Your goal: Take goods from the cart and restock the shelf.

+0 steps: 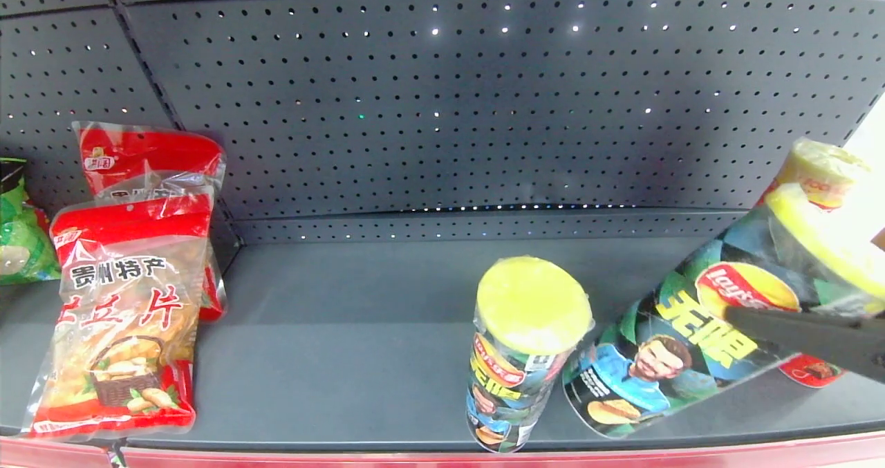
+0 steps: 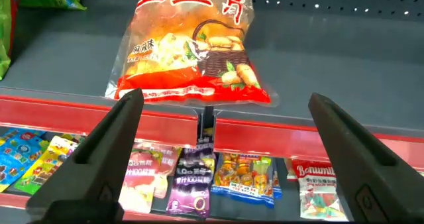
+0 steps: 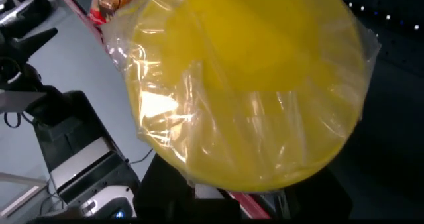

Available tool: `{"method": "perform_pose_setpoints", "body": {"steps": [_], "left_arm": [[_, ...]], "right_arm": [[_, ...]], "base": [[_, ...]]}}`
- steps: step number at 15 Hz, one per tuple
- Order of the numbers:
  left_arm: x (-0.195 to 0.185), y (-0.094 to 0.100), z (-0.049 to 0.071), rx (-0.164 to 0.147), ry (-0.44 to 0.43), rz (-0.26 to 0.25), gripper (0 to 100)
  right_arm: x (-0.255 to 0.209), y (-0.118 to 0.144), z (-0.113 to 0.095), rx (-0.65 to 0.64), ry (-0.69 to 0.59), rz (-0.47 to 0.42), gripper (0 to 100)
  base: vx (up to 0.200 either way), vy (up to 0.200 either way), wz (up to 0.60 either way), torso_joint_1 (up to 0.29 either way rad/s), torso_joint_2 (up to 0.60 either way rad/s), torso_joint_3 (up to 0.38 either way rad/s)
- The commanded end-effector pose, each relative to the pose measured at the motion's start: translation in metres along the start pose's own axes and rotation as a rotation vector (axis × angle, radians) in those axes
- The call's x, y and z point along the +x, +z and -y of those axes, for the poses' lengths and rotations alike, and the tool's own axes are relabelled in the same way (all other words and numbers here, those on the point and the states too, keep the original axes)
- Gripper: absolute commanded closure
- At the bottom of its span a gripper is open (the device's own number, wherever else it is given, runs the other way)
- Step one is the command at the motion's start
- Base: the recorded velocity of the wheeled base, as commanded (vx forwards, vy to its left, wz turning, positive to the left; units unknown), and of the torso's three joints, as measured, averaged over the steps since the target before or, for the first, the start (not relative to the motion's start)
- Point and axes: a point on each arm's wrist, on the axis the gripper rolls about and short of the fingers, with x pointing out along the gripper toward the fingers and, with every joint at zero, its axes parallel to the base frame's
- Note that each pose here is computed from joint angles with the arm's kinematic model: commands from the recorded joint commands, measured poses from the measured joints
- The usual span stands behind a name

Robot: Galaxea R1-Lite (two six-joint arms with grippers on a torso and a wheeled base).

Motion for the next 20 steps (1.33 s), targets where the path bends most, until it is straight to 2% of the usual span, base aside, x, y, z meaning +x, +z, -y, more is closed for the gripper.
{"method": "perform_pose_setpoints", "body": {"steps": [1,2,4,7,9,13,16,19,20], "left_arm": [[0.000,0.000,0.000,0.000,0.001,0.002,0],[0.000,0.000,0.000,0.000,0.001,0.002,0],[0.000,0.000,0.000,0.000,0.001,0.001,0],[0.000,0.000,0.000,0.000,0.001,0.001,0],[0.000,0.000,0.000,0.000,0.001,0.001,0],[0.000,0.000,0.000,0.000,0.001,0.001,0],[0.000,0.000,0.000,0.000,0.001,0.001,0],[0.000,0.000,0.000,0.000,0.001,0.001,0],[0.000,0.000,0.000,0.000,0.001,0.001,0]], "right_arm": [[0.025,0.009,0.013,0.003,0.003,0.006,100],[0.040,0.014,0.019,-0.005,0.008,0.024,100],[0.049,0.013,0.027,0.009,-0.011,0.004,100],[0.079,0.003,0.041,0.040,-0.029,-0.083,100],[0.103,0.009,0.050,0.032,-0.025,-0.102,100],[0.140,0.028,0.067,0.017,-0.034,-0.084,100],[0.157,0.034,0.074,-0.040,-0.020,-0.077,100],[0.147,0.037,0.083,-0.090,0.049,-0.050,100],[0.140,0.038,0.093,-0.091,0.044,-0.038,100]], "base": [[0.000,0.000,0.00,0.000,0.00,0.000],[0.000,0.000,0.00,0.000,0.00,0.000],[0.000,0.000,0.00,0.000,0.00,0.000],[0.000,0.000,0.00,0.000,0.00,0.000],[0.000,0.000,0.00,0.000,0.00,0.000],[0.000,0.000,0.00,0.000,0.00,0.000],[0.000,0.000,0.00,0.000,0.00,0.000],[0.000,0.000,0.00,0.000,0.00,0.000],[0.000,0.000,0.00,0.000,0.00,0.000]]}}
